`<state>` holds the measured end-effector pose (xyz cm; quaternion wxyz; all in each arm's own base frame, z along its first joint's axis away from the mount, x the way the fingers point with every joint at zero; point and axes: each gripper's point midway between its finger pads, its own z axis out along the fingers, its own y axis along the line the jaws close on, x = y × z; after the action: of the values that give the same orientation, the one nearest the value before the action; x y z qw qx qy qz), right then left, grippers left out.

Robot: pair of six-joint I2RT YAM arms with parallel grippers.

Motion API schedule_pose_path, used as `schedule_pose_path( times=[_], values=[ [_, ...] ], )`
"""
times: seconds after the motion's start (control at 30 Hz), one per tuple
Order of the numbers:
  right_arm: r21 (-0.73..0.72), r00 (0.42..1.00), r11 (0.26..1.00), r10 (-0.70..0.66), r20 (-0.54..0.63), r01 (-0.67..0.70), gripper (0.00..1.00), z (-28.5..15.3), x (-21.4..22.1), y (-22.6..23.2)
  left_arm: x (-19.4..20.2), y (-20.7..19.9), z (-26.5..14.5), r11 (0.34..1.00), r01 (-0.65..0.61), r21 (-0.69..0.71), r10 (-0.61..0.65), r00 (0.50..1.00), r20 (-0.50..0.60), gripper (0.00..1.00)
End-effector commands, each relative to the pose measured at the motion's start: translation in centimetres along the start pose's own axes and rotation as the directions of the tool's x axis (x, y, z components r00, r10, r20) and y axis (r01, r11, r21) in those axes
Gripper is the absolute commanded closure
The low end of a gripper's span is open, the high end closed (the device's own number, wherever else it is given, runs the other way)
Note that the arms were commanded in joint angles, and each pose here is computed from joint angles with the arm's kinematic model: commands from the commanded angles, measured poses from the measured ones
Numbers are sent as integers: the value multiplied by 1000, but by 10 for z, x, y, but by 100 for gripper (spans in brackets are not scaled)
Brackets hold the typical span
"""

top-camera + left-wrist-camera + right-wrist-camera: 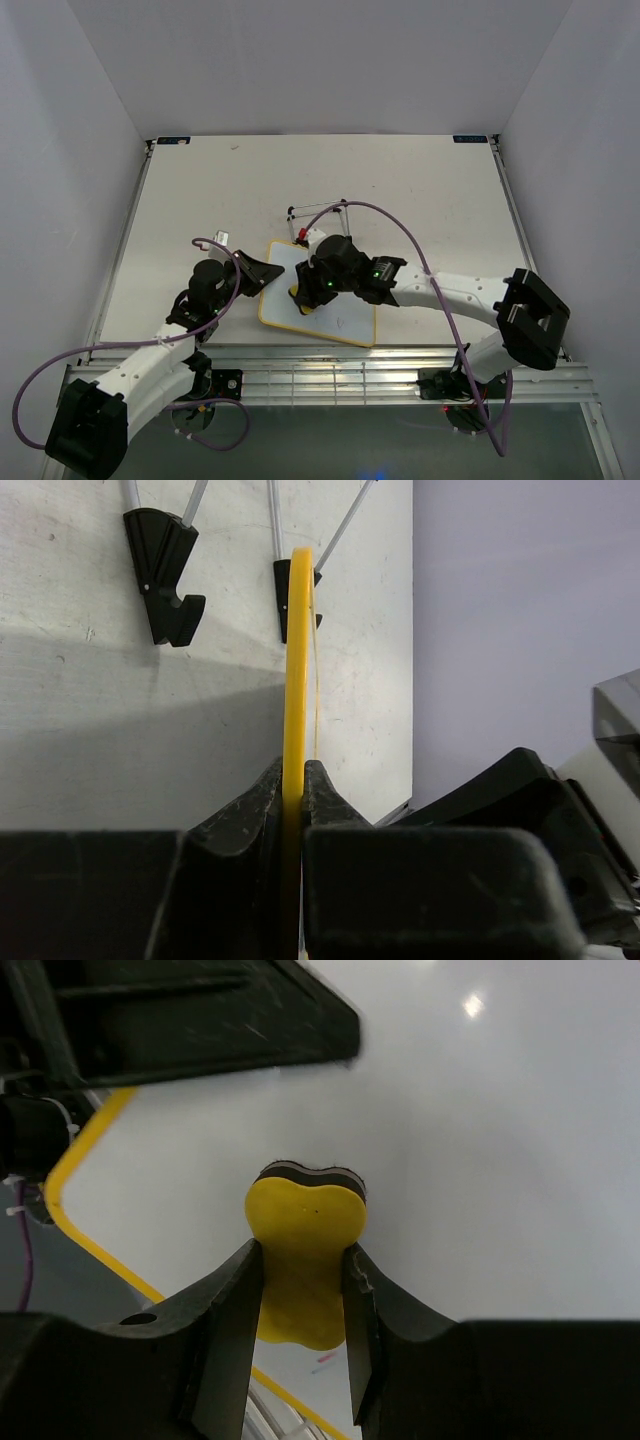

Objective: Erase the whiteboard

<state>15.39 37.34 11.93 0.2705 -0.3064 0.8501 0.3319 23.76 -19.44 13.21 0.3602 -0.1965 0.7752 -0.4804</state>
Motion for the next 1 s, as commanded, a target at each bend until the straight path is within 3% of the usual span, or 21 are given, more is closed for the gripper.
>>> schedule_pose_path(
  times=[0.0,0.13,0.3,0.6,0.97],
  values=[
    [-107,997,992,-71,-13,69,75,9,-13,33,-3,-28,-5,994,-14,106,14,1000,9,100],
    [-124,996,989,-84,-17,81,75,16,-18,42,-2,-26,-5,995,-11,100,11,1000,8,100],
    [36,998,999,-36,-54,38,75,17,-2,9,-4,-29,-5,994,-16,104,15,1000,16,100],
    [277,972,953,172,-160,-123,75,-12,91,-59,-5,-32,-5,994,-21,111,19,1000,13,100],
    [362,926,888,352,-134,-285,75,-49,150,-91,-6,-32,-6,994,-15,109,13,1000,23,100]
  ],
)
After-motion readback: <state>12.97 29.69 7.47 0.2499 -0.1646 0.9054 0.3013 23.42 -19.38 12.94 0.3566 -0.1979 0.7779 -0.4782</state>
